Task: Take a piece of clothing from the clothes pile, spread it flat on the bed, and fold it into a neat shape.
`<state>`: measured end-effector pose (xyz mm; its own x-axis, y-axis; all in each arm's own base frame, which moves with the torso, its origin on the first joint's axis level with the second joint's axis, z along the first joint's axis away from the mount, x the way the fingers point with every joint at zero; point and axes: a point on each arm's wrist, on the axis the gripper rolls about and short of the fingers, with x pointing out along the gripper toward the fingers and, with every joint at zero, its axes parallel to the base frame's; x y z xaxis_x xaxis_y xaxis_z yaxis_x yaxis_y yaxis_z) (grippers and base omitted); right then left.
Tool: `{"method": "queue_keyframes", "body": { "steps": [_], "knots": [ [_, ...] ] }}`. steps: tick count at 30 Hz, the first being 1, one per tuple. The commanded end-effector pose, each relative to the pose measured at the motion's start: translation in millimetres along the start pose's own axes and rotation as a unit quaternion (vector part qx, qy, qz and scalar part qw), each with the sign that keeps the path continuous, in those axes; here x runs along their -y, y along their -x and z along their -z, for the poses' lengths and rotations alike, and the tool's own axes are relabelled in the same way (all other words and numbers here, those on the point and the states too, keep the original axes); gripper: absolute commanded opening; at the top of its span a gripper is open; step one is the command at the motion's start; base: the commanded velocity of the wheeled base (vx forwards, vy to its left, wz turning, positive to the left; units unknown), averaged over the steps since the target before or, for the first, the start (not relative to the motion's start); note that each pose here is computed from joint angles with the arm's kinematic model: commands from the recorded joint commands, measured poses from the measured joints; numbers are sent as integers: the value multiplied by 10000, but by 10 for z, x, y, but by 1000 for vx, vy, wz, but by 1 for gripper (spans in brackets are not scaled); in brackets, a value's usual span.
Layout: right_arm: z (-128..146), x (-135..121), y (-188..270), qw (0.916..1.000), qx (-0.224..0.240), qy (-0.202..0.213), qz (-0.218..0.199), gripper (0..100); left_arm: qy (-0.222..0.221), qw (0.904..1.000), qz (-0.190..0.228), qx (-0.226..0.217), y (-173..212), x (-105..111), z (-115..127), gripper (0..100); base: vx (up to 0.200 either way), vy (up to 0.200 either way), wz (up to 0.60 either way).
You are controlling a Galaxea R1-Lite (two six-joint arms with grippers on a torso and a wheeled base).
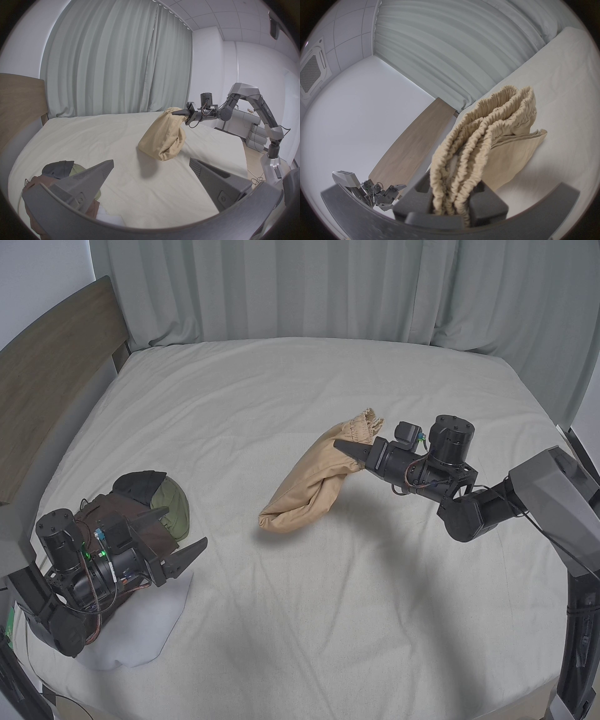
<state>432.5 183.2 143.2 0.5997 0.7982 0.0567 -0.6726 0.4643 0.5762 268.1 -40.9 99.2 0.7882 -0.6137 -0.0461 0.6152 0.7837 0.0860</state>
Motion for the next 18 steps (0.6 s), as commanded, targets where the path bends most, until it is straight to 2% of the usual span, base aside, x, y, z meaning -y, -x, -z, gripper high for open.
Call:
{"method": "queue_keyframes", "body": {
  "steps": [1, 8, 12, 18],
  "knots": [
    [-3, 142, -89, 10000, 20, -24, 55, 0, 5, 10000, -13, -12, 12, 2, 4, 100, 0, 0, 0],
    [-206, 110, -157, 9999, 149, 13, 33, 0, 13, 10000, -11, -25, 9, 1, 12, 100, 0, 0, 0],
    [-204, 131, -207, 9997, 216, -151, 17, 0, 5, 10000, -13, -12, 8, 0, 6, 100, 0, 0, 0],
    [-214, 208, -266, 9994, 305, -144, 13, 0, 1, 10000, -6, -5, 9, 0, 2, 100, 0, 0, 0]
  ]
}}
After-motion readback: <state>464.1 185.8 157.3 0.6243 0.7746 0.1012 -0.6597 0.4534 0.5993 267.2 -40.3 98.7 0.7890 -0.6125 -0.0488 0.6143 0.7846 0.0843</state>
